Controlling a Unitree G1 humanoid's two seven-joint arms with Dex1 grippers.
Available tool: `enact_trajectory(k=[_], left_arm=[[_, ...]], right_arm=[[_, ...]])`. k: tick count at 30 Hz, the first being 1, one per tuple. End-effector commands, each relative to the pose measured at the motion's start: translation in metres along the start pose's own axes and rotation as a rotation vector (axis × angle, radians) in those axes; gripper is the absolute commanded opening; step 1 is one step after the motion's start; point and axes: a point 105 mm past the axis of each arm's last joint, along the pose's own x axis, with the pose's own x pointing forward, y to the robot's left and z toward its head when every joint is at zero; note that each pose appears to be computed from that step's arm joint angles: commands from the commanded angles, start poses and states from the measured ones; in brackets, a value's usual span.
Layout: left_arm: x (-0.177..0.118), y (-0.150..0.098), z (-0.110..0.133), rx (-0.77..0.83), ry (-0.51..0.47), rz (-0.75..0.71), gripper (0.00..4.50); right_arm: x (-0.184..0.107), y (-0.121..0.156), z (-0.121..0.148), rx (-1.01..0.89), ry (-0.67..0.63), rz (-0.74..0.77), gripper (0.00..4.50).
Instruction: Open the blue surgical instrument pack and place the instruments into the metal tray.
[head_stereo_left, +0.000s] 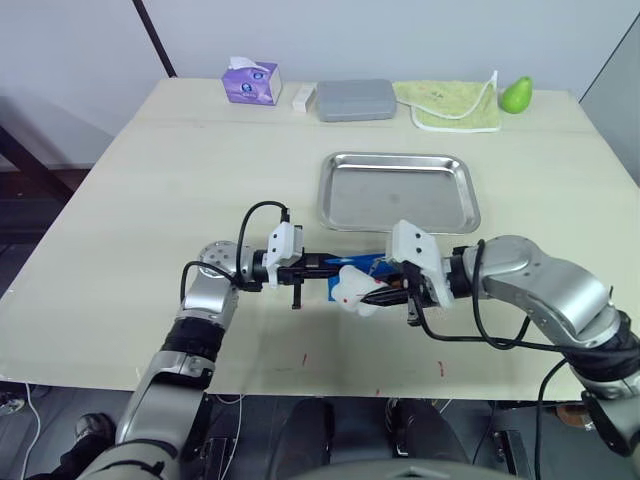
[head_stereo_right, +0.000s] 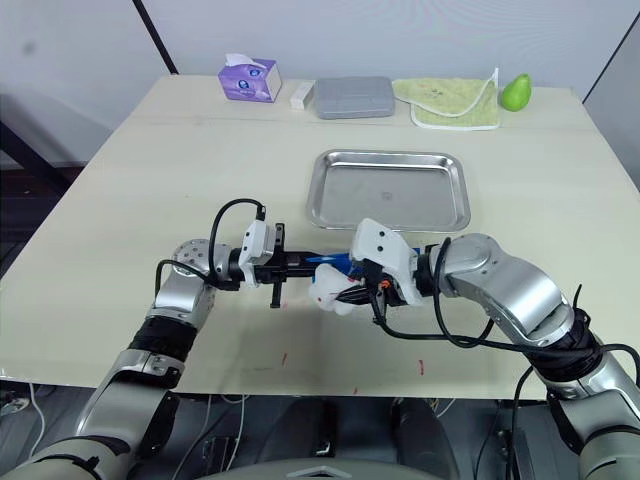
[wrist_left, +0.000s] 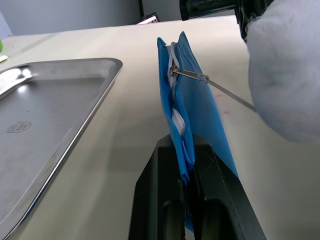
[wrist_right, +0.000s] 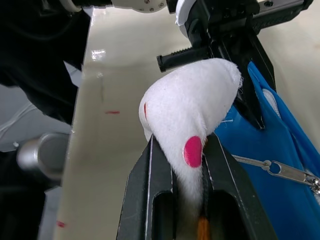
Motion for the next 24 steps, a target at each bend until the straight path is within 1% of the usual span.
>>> enact_trajectory(k=[1,3,7,10,14,17,19,21,22,24], left_arm=[[0.003,-0.006,-0.014,-0.024,0.063,-0.027,0.00],[0.003,-0.006,-0.014,-0.023,0.066,-0.030,0.00],[0.003,-0.008,-0.014,-0.017,0.064,-0.042,0.00],[0.003,-0.010,-0.014,-0.007,0.069,-0.050,0.00],[0.003,-0.012,-0.012,-0.007,0.049,-0.054,0.00],[0.004,-0.013,-0.009,0.005,0.036,-0.057,0.00],[0.004,-0.014,-0.007,0.016,0.031,-0.058,0.00],[0.003,-0.014,-0.007,0.019,0.030,-0.057,0.00],[0.003,-0.015,-0.006,0.026,0.034,-0.062,0.00],[0.002,-0.016,-0.004,0.033,0.033,-0.066,0.00]], right_arm=[[0.005,0.008,-0.003,-0.024,0.005,0.074,1.27],[0.005,0.013,0.001,-0.023,-0.025,0.108,2.20],[-0.001,0.016,0.015,-0.009,-0.102,0.140,4.43],[-0.003,0.018,0.019,-0.008,-0.120,0.148,4.48],[-0.011,0.019,0.029,-0.011,-0.198,0.146,4.48],[-0.035,0.013,0.044,-0.030,-0.324,0.079,4.48],[-0.054,0.006,0.048,-0.025,-0.396,0.011,4.48],[-0.072,0.004,0.045,-0.009,-0.450,-0.043,4.48],[-0.080,0.004,0.040,-0.003,-0.451,-0.078,4.48],[-0.097,0.008,0.018,0.014,-0.393,-0.140,4.48]])
